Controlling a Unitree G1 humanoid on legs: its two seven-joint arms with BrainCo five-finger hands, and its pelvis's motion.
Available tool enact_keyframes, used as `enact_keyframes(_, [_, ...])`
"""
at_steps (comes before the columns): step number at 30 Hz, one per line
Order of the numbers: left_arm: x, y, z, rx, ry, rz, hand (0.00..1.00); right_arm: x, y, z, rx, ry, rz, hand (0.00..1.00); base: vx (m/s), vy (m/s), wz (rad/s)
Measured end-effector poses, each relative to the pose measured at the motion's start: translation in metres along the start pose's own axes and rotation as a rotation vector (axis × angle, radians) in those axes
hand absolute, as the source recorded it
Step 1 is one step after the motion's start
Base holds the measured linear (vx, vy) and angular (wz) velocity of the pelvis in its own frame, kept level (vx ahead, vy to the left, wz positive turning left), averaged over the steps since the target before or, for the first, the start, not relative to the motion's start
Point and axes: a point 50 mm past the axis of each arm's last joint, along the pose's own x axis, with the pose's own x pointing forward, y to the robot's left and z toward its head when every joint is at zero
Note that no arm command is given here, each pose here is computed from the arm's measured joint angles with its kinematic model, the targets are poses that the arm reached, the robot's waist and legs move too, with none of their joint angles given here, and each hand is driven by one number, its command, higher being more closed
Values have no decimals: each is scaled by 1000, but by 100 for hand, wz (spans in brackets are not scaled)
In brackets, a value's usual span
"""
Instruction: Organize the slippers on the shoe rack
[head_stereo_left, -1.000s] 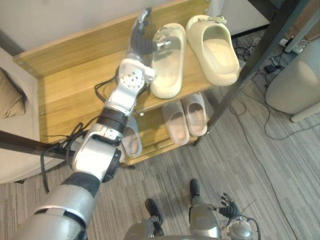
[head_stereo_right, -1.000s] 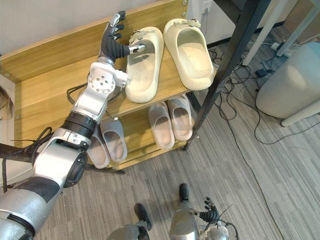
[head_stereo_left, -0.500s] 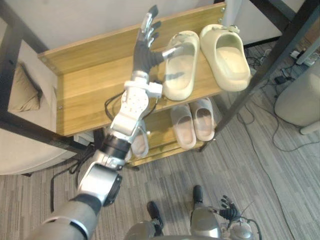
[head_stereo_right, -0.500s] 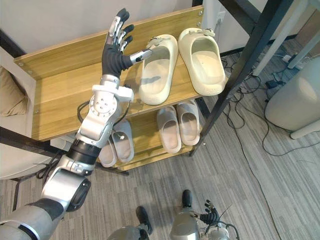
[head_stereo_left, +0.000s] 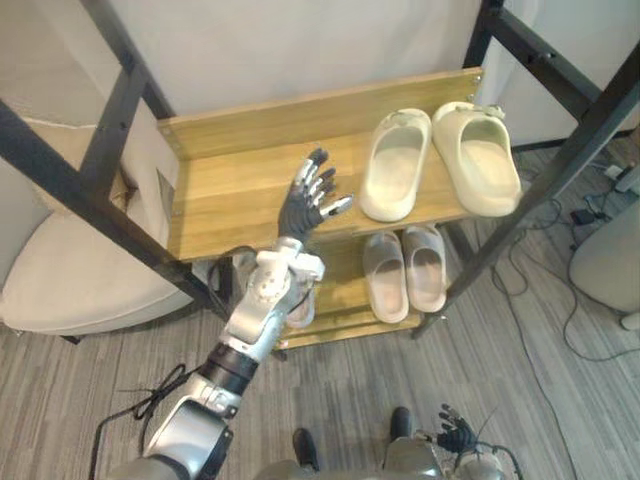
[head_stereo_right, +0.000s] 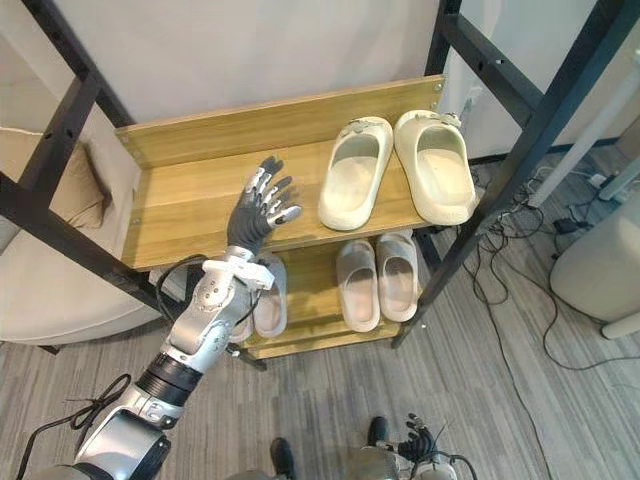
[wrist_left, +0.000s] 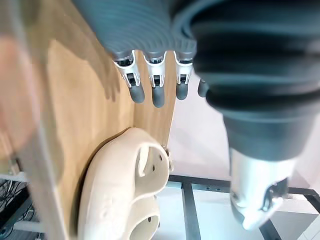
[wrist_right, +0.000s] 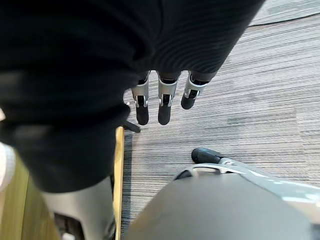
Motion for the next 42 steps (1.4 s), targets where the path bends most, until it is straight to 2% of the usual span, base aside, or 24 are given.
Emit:
enact_keyframes(14, [0, -53, -29, -21, 133, -193, 0, 0, 7, 1, -12, -1, 21, 0, 0, -1, 1])
enact_keyframes(22, [6, -68, -34, -38, 161, -218, 0, 1, 10, 4, -4, -7, 24, 0, -14, -3, -4])
enact_keyframes(33, [12, -63, -33, -30, 161, -203, 0, 1, 14, 4, 14, -5, 30, 0, -6, -1, 0])
enact_keyframes(42, [14, -29, -10, 32, 86, -144, 0, 3, 15, 9, 17, -17, 34, 0, -5, -6, 15])
